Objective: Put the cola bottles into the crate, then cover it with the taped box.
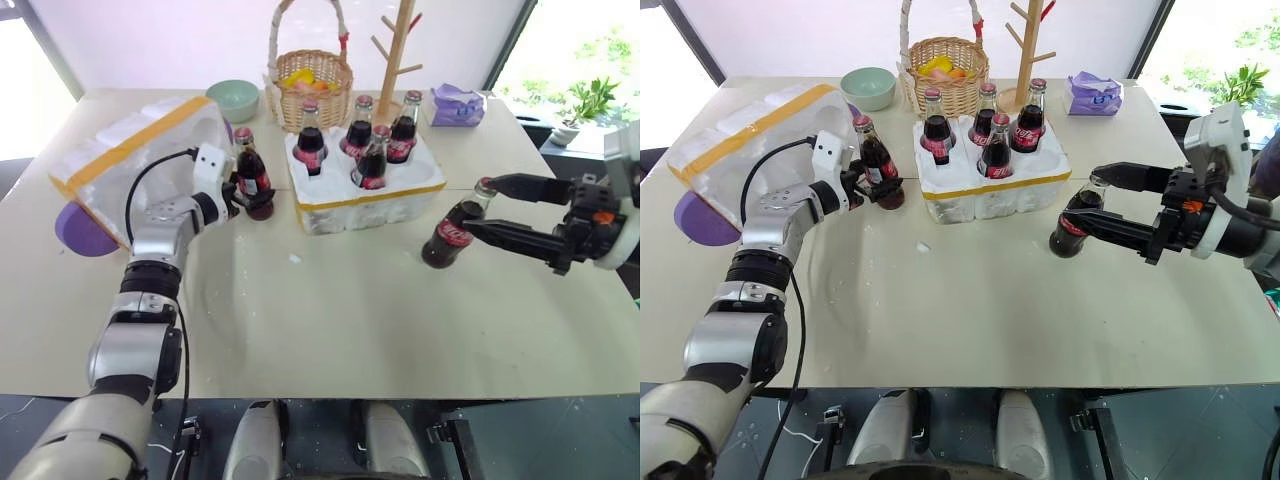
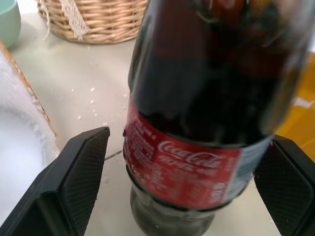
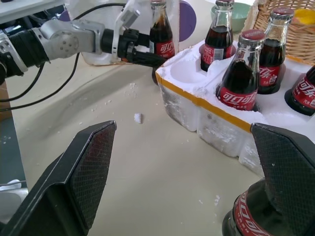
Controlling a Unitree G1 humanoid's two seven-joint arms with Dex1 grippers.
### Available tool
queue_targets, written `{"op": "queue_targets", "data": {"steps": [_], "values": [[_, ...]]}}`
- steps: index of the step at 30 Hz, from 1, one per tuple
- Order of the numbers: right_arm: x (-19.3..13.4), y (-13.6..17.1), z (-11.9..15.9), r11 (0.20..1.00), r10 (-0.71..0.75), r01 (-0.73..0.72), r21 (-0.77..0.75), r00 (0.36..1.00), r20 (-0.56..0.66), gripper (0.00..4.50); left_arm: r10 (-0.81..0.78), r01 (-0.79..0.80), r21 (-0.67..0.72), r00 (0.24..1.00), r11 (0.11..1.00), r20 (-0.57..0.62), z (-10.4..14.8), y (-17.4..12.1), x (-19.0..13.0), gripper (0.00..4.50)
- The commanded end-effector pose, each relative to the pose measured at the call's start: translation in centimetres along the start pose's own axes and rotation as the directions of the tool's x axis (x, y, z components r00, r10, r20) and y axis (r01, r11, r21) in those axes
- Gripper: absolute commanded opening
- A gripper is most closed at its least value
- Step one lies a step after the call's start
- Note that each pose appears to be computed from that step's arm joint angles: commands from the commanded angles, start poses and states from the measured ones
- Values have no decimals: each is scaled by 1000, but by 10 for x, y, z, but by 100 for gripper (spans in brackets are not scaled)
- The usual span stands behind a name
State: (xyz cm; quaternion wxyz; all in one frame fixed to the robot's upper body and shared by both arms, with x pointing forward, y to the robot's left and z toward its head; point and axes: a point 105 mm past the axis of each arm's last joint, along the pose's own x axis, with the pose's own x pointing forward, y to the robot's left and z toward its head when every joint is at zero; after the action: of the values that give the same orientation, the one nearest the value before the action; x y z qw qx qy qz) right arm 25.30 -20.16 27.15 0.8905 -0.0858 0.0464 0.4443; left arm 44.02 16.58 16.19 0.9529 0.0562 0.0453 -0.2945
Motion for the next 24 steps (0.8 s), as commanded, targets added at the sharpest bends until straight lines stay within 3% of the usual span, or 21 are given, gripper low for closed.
{"op": "queue_targets", "data": {"steps": [1, 2, 5, 7, 10, 14, 18, 24], "values": [[-3, 3, 14, 999, 4, -2, -44, 999, 36, 450, -13, 11, 29, 998, 1000, 64, 23, 5, -4, 308], [-3, 3, 14, 999, 3, -2, -43, 999, 35, 450, -15, 13, 29, 998, 1000, 66, 24, 6, -7, 280], [-5, 3, 12, 999, 2, -1, -41, 999, 33, 450, -53, 54, -1, 993, 999, 101, 35, 8, -18, 283], [-6, 3, 11, 999, 1, 1, -39, 1000, 31, 450, -175, 183, -41, 972, 982, 155, 52, -4, -33, 283], [-7, 4, 8, 999, 1, 0, -38, 1000, 25, 450, -375, 395, -56, 901, 917, 219, 80, -29, -60, 283], [-8, 5, 7, 999, -1, 2, -35, 1000, 22, 450, -560, 576, -20, 801, 817, 214, 104, -56, -87, 283], [-7, 3, 6, 999, -10, 11, -35, 1000, 22, 450, -558, 570, 33, 789, 821, 259, 137, -65, -62, 283], [-6, 7, 3, 999, -10, 11, -32, 1000, 28, 450, -478, 481, 60, 835, 875, 274, 135, -61, -10, 283]]}}
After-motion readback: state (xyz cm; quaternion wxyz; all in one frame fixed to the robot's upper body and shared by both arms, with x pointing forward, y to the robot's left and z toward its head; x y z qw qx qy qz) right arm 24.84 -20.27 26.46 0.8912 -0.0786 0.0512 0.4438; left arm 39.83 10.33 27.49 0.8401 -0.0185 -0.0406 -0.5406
